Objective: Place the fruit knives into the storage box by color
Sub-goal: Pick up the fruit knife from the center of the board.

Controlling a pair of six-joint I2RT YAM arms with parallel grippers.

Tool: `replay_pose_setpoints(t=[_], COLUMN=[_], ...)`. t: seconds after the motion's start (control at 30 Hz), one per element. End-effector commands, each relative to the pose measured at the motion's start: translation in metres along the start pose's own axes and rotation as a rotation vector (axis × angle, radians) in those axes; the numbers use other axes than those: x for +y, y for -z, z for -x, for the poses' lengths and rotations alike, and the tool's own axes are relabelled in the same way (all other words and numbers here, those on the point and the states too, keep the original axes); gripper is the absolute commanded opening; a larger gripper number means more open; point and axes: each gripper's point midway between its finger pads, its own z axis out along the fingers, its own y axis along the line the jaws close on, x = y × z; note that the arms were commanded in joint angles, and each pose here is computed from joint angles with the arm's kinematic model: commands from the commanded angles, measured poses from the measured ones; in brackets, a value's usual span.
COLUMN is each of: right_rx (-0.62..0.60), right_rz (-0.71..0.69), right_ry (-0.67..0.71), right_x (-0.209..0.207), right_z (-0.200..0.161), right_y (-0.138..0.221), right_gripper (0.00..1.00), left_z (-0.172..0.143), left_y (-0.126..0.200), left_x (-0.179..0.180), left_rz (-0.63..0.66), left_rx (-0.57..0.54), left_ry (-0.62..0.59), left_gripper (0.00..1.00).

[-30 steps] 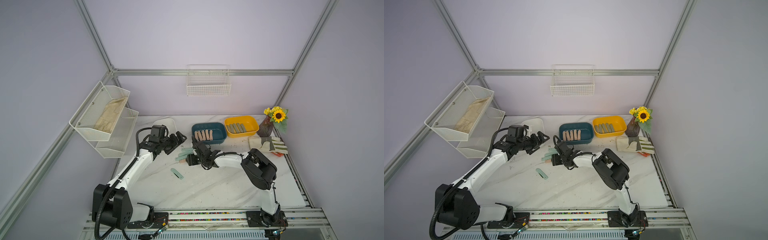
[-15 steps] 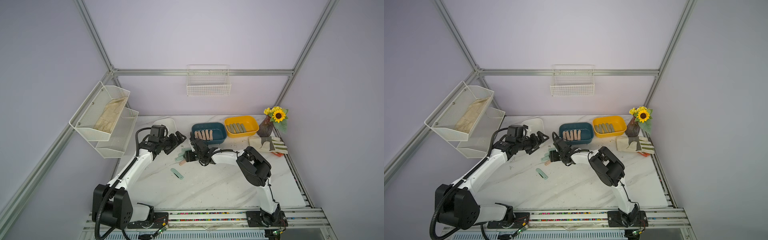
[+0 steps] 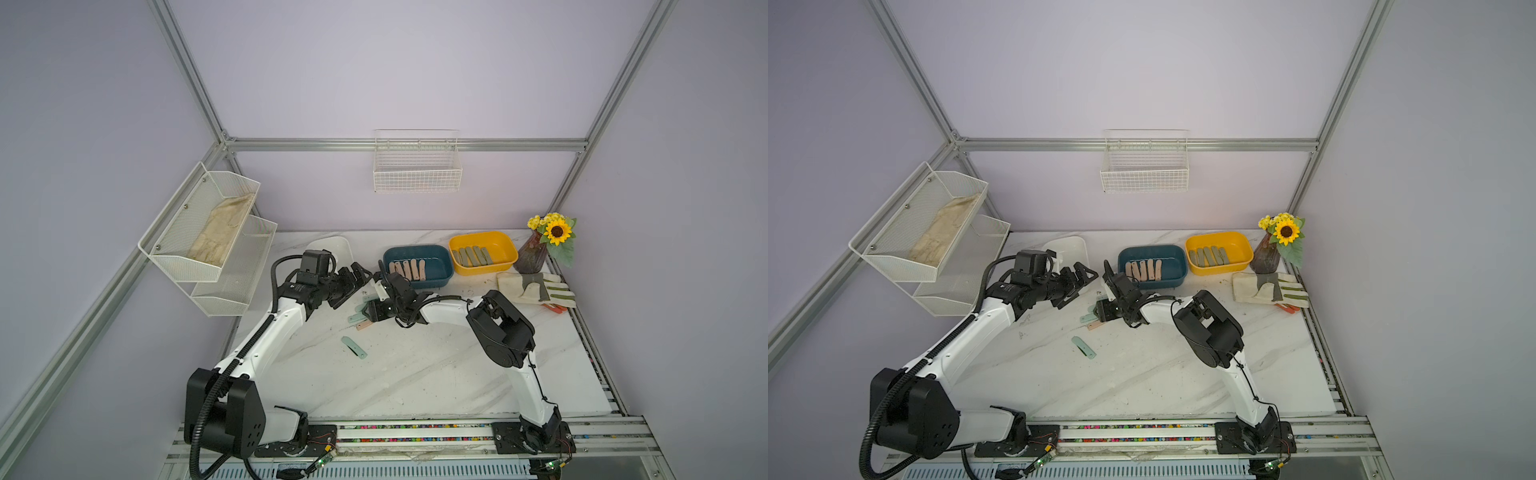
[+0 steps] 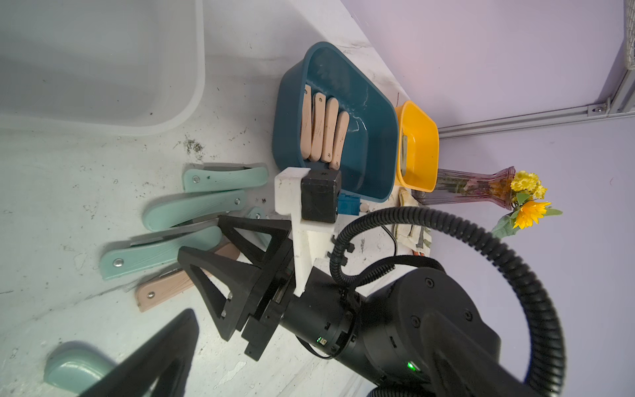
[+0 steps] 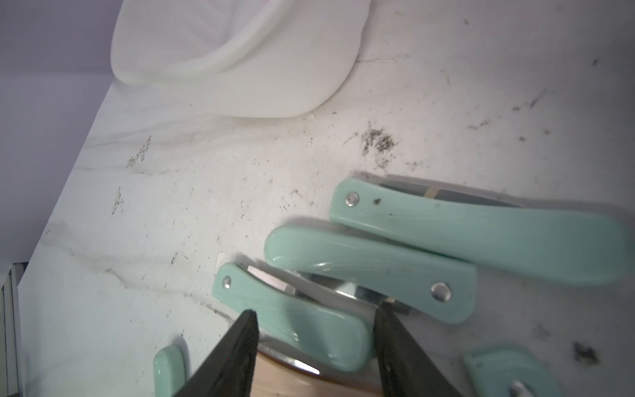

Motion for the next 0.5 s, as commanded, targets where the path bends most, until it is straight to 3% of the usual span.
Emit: replay_pose_setpoints(t=[0.0, 0.47], right_rx=[0.192, 0.236], right_rz=[-0.058, -0.045], right_ry=[-0.048, -0.054], right_x=[-0.028, -0.020], right_z=[-0.065, -0.101], right_y=[-0.008, 0.033], right_gripper=[0.55, 0.53], left_z=[0.002, 0.003], left_y=[0.000, -0.001], left_x=[-0.002, -0.002], left_rz=[-0.025, -0.025], left_rx=[-0.006, -0.006], left_ry=[-0.024, -0.023], left_gripper=[1.00, 1.00])
